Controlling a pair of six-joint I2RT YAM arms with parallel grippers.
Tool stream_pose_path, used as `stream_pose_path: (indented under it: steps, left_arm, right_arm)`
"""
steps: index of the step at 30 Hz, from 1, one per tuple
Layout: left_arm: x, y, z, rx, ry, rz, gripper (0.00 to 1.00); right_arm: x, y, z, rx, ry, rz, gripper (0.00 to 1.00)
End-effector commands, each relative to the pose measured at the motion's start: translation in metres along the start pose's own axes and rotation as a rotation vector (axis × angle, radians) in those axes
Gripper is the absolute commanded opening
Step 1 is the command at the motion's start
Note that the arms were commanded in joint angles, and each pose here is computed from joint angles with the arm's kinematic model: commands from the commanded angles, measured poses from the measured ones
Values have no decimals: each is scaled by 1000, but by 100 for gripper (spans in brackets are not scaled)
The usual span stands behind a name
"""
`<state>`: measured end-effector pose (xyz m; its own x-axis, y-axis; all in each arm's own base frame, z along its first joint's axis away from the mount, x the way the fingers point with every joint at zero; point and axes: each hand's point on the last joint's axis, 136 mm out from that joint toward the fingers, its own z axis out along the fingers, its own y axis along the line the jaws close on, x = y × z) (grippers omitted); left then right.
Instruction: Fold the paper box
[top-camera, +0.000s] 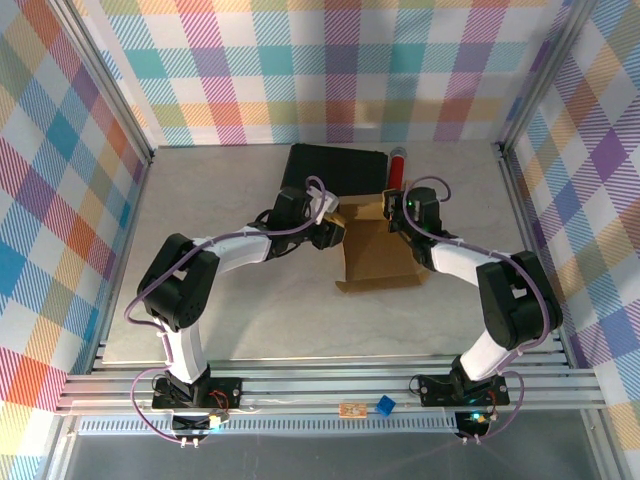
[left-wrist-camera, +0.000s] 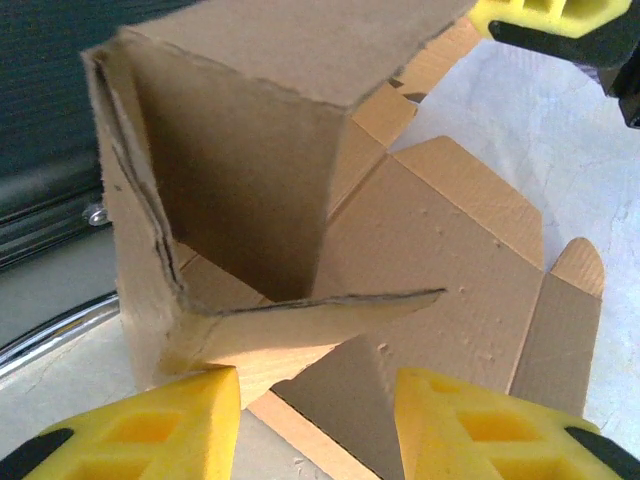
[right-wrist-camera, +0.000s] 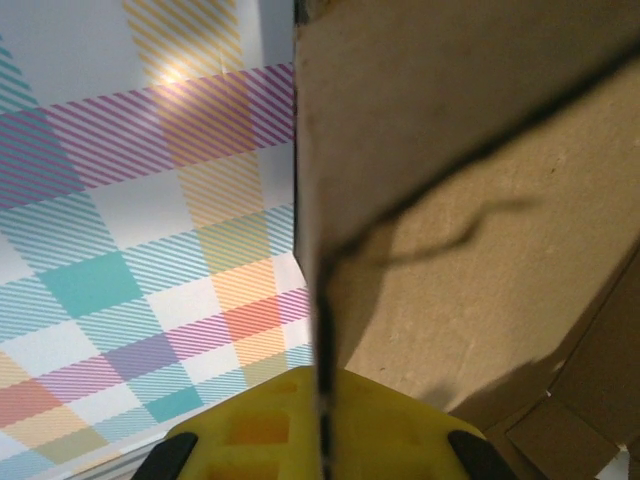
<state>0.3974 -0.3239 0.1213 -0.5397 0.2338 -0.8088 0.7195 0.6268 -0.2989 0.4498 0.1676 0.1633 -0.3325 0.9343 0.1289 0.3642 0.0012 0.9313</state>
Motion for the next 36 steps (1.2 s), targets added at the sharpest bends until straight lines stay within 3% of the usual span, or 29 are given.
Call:
stream_pose_path:
  steps: [1,8,15,22,36]
  left_arm:
    - [-31,1,-10,41,-87,-20,44]
    - [-56,-15,-10,136,-117,-47,41]
    - [-70,-16,-8,152,-147,-78,38]
    - [-69,-10,-4,135,-162,-103,36]
    - [-90,-2,-7,90,-252,-146,37]
  right_arm:
    - [14,10,-5,84,57,8,0]
    - [17,24,-12,214,48,6,0]
    - [16,22,-11,233,37,33,0]
    - [17,21,-9,242,38,66,0]
    - [28,21,-23,470,53,167,0]
